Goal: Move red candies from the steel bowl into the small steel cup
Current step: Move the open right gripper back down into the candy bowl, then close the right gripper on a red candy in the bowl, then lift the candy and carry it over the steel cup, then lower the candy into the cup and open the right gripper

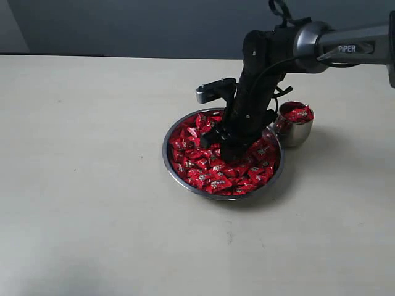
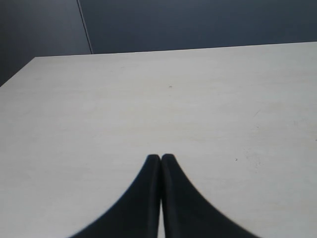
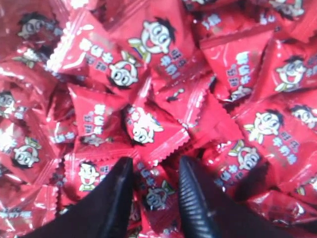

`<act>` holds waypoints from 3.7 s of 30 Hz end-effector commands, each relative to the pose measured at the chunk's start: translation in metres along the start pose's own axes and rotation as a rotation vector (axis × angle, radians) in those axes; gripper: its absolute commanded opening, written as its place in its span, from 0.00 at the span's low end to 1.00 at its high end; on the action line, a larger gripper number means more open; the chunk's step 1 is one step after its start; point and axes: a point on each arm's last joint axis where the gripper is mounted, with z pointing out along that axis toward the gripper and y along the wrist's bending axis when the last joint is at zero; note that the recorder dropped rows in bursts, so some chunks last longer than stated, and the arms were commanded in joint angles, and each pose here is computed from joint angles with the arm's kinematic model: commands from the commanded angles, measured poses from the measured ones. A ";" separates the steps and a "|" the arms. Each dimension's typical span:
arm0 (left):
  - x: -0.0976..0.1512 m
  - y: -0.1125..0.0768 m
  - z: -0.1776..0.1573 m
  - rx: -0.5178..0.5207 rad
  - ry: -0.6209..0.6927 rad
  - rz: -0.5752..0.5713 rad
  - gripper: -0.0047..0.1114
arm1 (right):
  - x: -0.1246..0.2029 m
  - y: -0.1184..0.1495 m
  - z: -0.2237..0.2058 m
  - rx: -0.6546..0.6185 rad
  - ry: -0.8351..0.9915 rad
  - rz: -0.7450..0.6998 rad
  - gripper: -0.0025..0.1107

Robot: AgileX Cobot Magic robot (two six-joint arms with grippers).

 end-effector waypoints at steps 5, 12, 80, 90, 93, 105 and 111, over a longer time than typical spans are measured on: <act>0.000 0.000 0.000 0.005 -0.011 0.002 0.04 | 0.002 0.003 0.004 -0.021 0.024 0.006 0.30; 0.000 0.000 0.000 0.005 -0.011 0.002 0.04 | 0.003 0.004 0.004 -0.027 0.037 0.008 0.30; 0.000 0.000 0.000 0.005 -0.011 0.002 0.04 | 0.021 -0.088 -0.128 0.276 -0.295 0.263 0.02; 0.000 0.000 0.000 0.005 -0.011 0.002 0.04 | 0.017 -0.095 -0.097 0.255 -0.224 0.259 0.02; 0.000 0.000 0.000 0.005 -0.011 0.002 0.04 | 0.017 -0.096 -0.093 0.255 -0.208 0.259 0.02; 0.000 0.000 0.000 0.005 -0.011 0.002 0.04 | 0.017 -0.100 -0.079 0.264 -0.166 0.252 0.02; 0.000 0.000 0.000 0.005 -0.011 0.002 0.04 | 0.017 -0.102 -0.079 0.280 -0.159 0.242 0.02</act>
